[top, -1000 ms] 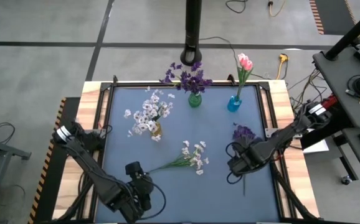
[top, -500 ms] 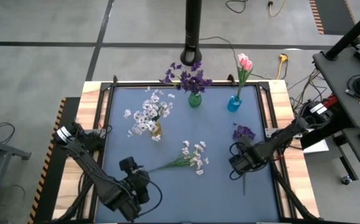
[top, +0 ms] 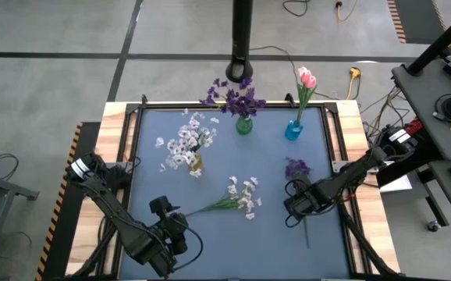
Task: Sort flowers into vase by color
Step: Put the purple flowers into the green vase
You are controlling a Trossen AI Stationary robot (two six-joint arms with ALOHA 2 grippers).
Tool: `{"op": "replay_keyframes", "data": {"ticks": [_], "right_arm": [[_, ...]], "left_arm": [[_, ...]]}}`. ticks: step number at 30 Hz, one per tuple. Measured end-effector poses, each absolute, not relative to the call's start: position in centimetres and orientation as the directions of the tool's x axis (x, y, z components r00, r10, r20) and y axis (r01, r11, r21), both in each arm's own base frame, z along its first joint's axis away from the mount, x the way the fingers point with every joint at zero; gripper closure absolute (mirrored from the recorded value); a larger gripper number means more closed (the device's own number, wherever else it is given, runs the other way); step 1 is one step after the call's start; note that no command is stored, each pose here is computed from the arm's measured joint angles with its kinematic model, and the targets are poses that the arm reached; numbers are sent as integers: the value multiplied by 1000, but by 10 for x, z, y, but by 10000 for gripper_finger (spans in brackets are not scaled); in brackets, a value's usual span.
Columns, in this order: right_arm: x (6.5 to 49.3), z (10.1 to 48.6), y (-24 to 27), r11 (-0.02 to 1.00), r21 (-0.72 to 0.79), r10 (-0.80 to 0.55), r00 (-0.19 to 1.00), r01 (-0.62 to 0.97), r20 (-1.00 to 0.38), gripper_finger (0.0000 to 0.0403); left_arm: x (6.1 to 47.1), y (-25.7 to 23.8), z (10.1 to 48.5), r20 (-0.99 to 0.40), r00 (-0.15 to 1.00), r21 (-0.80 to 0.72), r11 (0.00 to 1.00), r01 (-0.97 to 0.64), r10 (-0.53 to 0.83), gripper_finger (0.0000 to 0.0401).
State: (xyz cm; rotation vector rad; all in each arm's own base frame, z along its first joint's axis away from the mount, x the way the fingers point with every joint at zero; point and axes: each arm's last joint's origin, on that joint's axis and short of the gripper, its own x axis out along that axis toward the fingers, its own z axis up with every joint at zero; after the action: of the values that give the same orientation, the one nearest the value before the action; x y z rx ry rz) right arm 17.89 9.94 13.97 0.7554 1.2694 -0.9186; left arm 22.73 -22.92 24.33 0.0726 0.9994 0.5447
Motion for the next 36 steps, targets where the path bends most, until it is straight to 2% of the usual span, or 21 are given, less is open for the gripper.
{"op": "replay_keyframes", "data": {"ticks": [8,18,29,33,36], "right_arm": [[181,140,101,483,-2,-138,74,876,-988,340],[179,152,99,524,53,-116,133,850,-984,365],[168,196,87,553,274,-154,419,787,-895,365],[170,213,83,612,364,-211,588,702,-781,364],[176,229,83,686,401,-267,722,608,-638,365]], "left_arm": [[227,-228,243,-759,434,317,858,-404,485,115],[227,-228,243,-757,435,318,857,-407,487,115],[228,-229,242,-759,443,303,860,-411,478,115],[229,-230,243,-753,453,296,861,-414,477,115],[229,-230,243,-748,461,293,860,-417,478,115]]}}
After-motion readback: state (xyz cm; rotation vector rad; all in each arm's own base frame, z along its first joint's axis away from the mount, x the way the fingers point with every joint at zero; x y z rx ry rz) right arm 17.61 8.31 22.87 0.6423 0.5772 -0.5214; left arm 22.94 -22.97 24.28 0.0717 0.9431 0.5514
